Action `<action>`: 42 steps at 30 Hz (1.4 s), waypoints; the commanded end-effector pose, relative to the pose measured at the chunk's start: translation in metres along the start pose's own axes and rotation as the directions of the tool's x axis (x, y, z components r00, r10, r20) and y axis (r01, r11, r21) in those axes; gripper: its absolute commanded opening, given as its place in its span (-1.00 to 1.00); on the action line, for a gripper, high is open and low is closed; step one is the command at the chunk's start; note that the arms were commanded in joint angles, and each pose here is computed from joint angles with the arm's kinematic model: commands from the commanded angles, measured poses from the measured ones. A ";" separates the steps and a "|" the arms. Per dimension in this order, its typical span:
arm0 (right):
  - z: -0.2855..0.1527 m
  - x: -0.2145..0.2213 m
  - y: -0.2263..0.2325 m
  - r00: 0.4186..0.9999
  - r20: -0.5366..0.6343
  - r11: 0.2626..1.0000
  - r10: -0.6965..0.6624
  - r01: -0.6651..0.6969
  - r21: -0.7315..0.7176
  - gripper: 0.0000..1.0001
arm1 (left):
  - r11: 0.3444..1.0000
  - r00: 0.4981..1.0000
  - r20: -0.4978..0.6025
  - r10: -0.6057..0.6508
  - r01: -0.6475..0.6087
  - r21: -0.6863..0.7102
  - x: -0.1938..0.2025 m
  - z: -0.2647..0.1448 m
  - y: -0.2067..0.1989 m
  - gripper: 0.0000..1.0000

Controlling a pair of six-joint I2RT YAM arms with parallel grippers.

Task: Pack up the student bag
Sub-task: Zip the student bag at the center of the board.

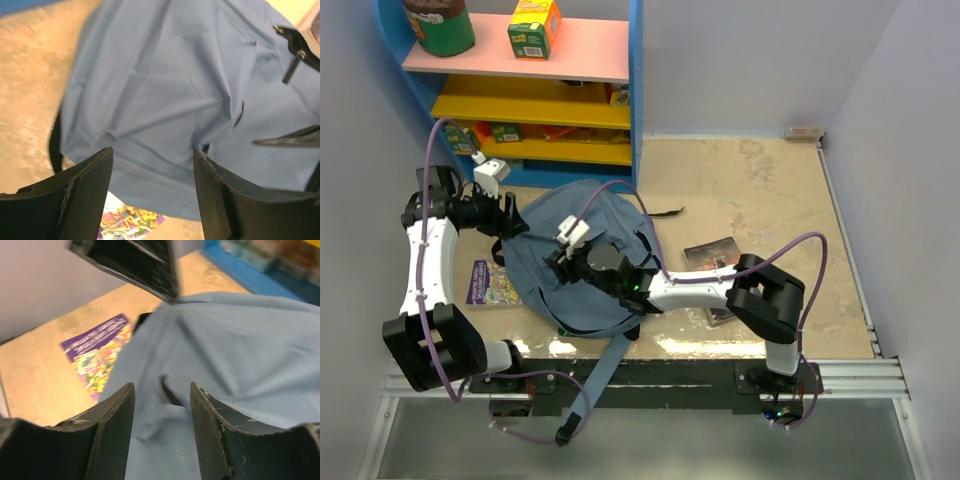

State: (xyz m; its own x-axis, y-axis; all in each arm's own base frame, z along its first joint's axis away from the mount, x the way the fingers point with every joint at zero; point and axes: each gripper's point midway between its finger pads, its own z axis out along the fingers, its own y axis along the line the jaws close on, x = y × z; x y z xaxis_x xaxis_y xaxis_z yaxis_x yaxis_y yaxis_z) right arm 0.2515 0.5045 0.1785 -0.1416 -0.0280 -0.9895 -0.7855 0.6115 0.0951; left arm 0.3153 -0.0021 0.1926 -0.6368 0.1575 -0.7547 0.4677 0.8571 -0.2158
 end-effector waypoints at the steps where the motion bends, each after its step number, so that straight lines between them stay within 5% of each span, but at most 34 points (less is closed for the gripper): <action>1: 0.015 0.011 0.023 0.989 -0.055 0.988 -0.137 0.132 -0.079 0.01 | 0.997 1.000 0.005 0.004 -0.004 0.082 0.015 -0.002 -0.013 0.39; 33: 0.058 0.040 0.006 0.955 -0.129 0.961 -0.269 0.274 0.026 -0.14 | 0.995 0.999 -0.035 0.009 -0.006 0.103 0.049 -0.003 -0.012 0.39; 36: 0.062 0.048 0.002 0.949 -0.151 0.959 -0.275 0.282 0.022 -0.27 | 0.995 0.999 -0.033 0.012 -0.008 0.096 0.048 -0.007 -0.010 0.39; 42: 0.062 0.040 -0.014 0.953 -0.152 0.962 -0.262 0.271 0.044 -0.88 | 0.994 1.000 -0.019 0.017 -0.015 0.108 0.044 -0.011 -0.011 0.39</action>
State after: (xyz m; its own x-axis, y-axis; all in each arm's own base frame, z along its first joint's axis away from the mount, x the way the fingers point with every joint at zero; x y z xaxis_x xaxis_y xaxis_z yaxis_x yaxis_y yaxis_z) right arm 0.2760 0.5461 0.0959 -0.0413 -0.3578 -0.9329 -0.7935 0.5791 -0.1870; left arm 0.2723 0.0038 0.1477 -0.7068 0.1623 -0.6886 0.4849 0.8199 -0.3045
